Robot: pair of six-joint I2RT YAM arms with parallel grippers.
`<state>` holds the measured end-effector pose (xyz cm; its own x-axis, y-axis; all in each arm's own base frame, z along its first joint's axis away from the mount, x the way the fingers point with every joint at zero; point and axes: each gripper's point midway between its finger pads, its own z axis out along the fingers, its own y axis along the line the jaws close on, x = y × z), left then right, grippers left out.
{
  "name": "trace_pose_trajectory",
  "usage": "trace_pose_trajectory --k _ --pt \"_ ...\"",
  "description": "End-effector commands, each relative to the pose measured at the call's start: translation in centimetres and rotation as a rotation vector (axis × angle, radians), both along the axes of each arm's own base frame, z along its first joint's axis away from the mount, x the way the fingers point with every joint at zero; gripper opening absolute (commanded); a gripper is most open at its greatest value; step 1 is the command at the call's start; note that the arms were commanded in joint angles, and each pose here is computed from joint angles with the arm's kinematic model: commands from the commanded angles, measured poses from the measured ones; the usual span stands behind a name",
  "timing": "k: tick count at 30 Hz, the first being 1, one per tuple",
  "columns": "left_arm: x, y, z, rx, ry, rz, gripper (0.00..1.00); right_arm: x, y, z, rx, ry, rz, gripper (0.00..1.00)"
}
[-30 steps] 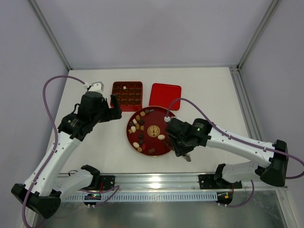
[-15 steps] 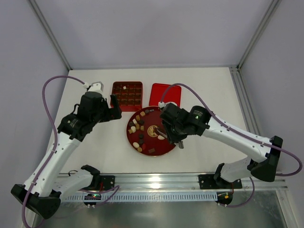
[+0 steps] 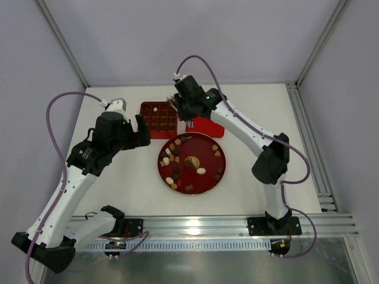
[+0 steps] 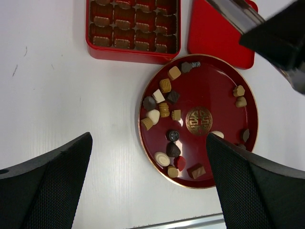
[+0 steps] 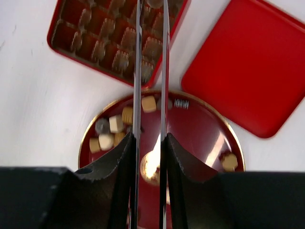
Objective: Pack the chocolate
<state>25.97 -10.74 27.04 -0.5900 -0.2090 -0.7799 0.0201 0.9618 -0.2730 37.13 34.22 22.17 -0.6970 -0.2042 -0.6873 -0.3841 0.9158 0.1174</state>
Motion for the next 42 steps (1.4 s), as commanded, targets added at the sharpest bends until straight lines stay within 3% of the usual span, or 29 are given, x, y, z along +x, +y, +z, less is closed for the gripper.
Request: trace_pose_trajectory --k 1,7,36,42 --pt "-0.3 0.5 1.7 0.011 -0.037 -0.002 1.00 4.7 2.3 1.5 0.045 -0.116 0.012 0.27" --pt "-0.6 0.8 1.7 0.021 -0.036 0.004 1.00 7.8 4.0 -0.6 0.089 -0.122 0.007 0.28" --pt "-0.2 0.6 0.8 0.029 -0.016 0.000 1.00 6.5 5.6 -5.3 0.074 -0.043 0.030 0.29" --pt "-0.1 0.6 0.9 0.029 -0.018 0.000 1.00 6.4 5.6 -5.0 0.074 -0.054 0.027 0.34"
